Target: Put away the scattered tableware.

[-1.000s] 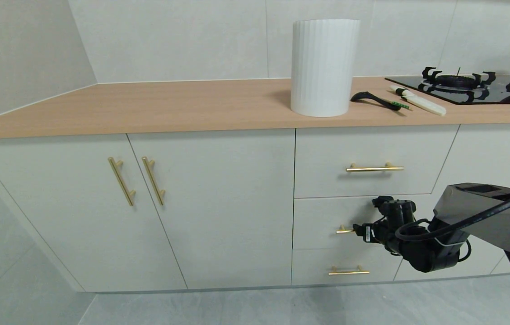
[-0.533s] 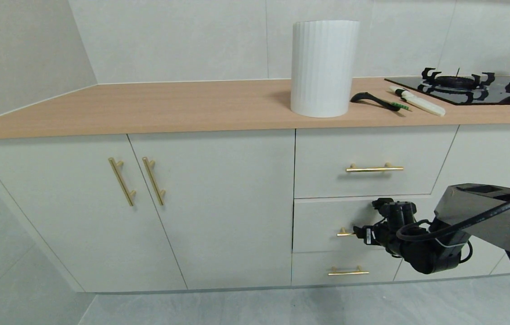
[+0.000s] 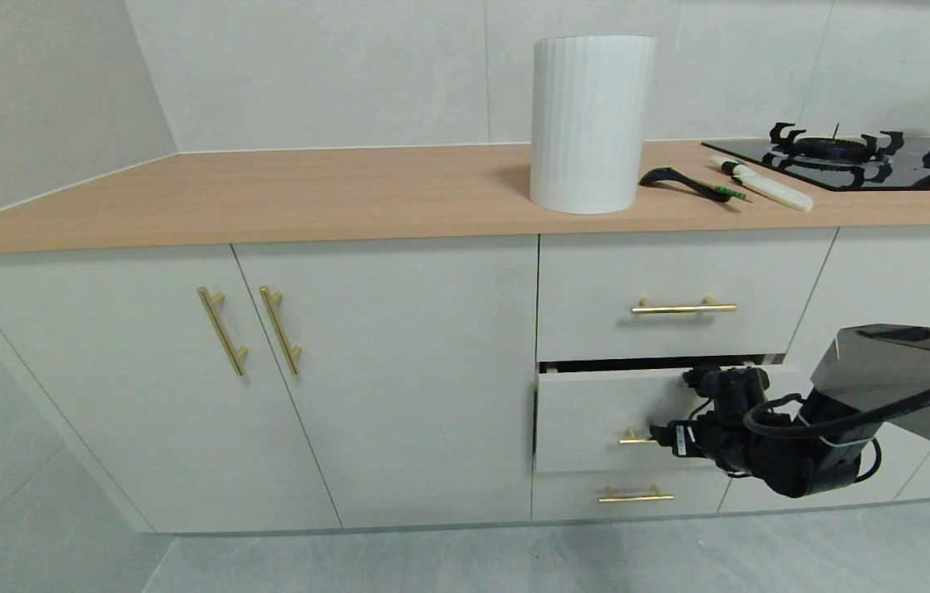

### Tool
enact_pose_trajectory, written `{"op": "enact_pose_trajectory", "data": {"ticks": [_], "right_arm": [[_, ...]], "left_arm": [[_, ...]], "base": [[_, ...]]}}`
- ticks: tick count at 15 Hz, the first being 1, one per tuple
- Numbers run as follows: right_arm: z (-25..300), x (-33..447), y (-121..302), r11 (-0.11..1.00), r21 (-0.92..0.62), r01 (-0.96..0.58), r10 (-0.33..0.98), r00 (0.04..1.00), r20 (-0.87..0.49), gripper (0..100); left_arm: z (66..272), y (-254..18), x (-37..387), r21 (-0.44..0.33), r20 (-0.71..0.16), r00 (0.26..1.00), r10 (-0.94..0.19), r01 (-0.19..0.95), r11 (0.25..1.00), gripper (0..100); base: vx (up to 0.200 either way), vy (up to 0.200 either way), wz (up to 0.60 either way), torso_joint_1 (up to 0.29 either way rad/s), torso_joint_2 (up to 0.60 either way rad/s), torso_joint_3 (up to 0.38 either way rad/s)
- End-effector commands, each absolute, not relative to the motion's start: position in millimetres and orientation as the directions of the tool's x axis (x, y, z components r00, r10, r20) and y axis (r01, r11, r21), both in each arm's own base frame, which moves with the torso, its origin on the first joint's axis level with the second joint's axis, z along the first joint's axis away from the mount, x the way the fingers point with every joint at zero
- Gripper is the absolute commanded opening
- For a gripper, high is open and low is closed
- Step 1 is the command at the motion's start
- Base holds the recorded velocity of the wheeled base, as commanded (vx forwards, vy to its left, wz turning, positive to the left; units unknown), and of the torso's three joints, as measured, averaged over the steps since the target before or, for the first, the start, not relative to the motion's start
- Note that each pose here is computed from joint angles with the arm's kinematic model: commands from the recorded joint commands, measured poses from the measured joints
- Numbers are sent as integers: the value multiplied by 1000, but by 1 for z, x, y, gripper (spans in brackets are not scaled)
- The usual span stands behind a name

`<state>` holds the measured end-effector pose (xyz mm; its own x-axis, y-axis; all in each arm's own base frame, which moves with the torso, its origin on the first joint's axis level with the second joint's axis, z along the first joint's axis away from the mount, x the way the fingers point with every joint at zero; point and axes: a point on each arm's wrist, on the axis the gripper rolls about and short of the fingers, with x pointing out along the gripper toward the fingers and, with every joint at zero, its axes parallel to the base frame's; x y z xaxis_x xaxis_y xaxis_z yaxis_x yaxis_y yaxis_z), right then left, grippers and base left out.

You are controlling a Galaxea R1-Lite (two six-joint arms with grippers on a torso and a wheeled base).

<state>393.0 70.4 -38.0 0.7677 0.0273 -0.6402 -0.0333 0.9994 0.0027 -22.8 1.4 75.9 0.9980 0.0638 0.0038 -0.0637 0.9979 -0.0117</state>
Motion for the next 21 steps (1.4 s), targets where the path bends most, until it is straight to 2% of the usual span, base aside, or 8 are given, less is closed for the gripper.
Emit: {"op": "enact_pose_trajectory", "data": {"ticks": [1,5,9,12,16,21], "right_arm": [[1,375,68,997,4,-80,64,760,-647,100],[86,327,68,974,51,-220,191,684,-704,100],[129,306,74,966,54,-253,229,737,-636,100],[126,312,78,965,52,-256,235,763,-602,100],[90,339,82,987,-17,-158,125,840,-528,100],[67,350,89,989,-22,-148,116,855,-505,100]], "left_arm": [[76,1,-23,-12,3,998,64,-64,998,100],[76,1,-23,-12,3,998,64,-64,998,100],[76,1,-23,-12,3,998,64,-64,998,100],[76,1,-23,-12,3,998,64,-64,998,100],[76,1,-23,-12,3,998,64,-64,998,100],[76,1,-23,-12,3,998,64,-64,998,100]], "base": [[0,0,0,0,0,0],[0,0,0,0,0,0],[0,0,0,0,0,0],[0,0,0,0,0,0],[0,0,0,0,0,0],[0,0,0,0,0,0]]}}
